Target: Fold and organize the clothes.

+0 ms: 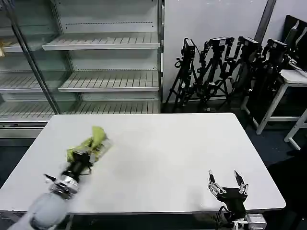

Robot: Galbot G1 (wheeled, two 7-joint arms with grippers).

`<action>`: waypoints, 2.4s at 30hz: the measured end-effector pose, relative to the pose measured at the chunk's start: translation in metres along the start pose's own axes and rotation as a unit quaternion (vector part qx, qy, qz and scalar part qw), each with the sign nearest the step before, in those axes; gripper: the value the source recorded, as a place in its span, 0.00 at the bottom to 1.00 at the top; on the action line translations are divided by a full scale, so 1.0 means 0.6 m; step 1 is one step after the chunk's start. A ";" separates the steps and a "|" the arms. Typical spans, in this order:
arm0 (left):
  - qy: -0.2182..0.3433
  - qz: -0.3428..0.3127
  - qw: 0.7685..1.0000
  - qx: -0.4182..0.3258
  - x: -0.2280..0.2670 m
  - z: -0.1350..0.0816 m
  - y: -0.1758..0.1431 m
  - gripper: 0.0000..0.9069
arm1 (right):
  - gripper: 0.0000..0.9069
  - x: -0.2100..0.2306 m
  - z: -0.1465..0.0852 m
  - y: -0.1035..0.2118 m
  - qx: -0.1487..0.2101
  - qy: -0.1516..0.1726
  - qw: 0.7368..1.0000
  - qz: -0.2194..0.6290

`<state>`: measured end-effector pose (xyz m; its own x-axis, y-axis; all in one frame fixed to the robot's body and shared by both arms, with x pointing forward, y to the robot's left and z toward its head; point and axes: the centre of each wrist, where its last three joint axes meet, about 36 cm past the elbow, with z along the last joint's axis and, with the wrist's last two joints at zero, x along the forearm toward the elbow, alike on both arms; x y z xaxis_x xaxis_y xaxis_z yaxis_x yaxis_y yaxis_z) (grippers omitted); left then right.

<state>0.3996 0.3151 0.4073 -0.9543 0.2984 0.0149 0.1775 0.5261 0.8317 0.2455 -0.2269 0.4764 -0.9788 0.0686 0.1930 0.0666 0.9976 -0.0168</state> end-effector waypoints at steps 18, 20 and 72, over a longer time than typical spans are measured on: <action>0.022 0.078 0.982 0.171 -0.155 -0.202 -0.117 0.03 | 1.00 0.003 0.002 -0.001 -0.006 0.003 1.000 0.007; 0.040 0.085 0.973 0.211 -0.167 -0.219 -0.117 0.42 | 1.00 0.002 0.004 0.000 -0.006 0.004 1.000 0.006; 0.108 -0.061 0.871 0.475 0.055 -0.175 0.069 1.00 | 1.00 -0.068 -0.015 0.139 -0.166 0.075 0.973 -0.145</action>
<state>0.3502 0.2629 0.5006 -0.9849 0.0916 0.1470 0.0928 0.9957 0.0015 0.2924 -0.1468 0.4758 -0.9284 -0.2408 0.2829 -0.1251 0.9196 0.3723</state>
